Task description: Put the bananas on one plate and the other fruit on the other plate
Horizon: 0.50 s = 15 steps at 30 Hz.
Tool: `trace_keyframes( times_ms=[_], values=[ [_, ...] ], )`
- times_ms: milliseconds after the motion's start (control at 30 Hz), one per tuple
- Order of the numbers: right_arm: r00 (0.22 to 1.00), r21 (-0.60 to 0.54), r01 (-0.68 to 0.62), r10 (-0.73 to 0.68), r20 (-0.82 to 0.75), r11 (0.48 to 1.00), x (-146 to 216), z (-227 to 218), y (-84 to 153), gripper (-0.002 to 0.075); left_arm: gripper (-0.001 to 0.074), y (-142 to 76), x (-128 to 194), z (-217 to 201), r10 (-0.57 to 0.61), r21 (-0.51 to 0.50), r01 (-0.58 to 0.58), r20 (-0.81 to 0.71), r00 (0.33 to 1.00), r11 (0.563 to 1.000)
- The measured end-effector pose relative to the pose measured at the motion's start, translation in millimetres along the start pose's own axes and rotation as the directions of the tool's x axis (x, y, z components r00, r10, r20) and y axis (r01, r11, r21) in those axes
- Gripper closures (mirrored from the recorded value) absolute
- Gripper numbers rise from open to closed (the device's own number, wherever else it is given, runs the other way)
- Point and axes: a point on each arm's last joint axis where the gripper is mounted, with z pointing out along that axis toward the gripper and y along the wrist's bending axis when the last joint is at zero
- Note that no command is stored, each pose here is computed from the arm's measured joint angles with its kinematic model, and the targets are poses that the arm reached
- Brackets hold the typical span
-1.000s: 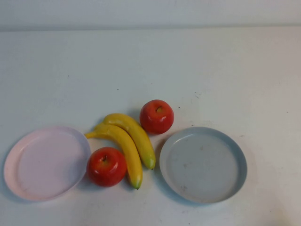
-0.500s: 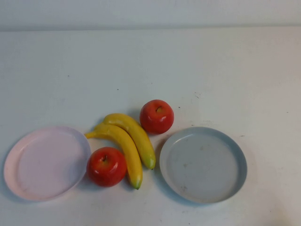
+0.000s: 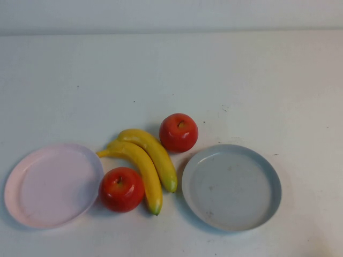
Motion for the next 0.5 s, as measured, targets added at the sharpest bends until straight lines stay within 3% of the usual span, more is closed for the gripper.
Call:
trace_keyframes(
  times_ms=[133,300,500],
  values=[
    [1.000,0.000,0.000,0.000,0.000,1.000,0,0,0,0.0743,0.0735,-16,-16,-3,-0.030,0.014,0.031,-0.088,0.996,0.999],
    [1.000,0.000,0.000,0.000,0.000,1.000,0,0,0,0.0743,0.0735,-43,-44,1,0.020,-0.015,-0.027,-0.349,0.937,1.000],
    [1.000,0.000,0.000,0.000,0.000,1.000,0,0,0,0.0743,0.0735,-68,-73,19,0.232,0.077,-0.239,-0.644,0.729,0.968]
  ],
)
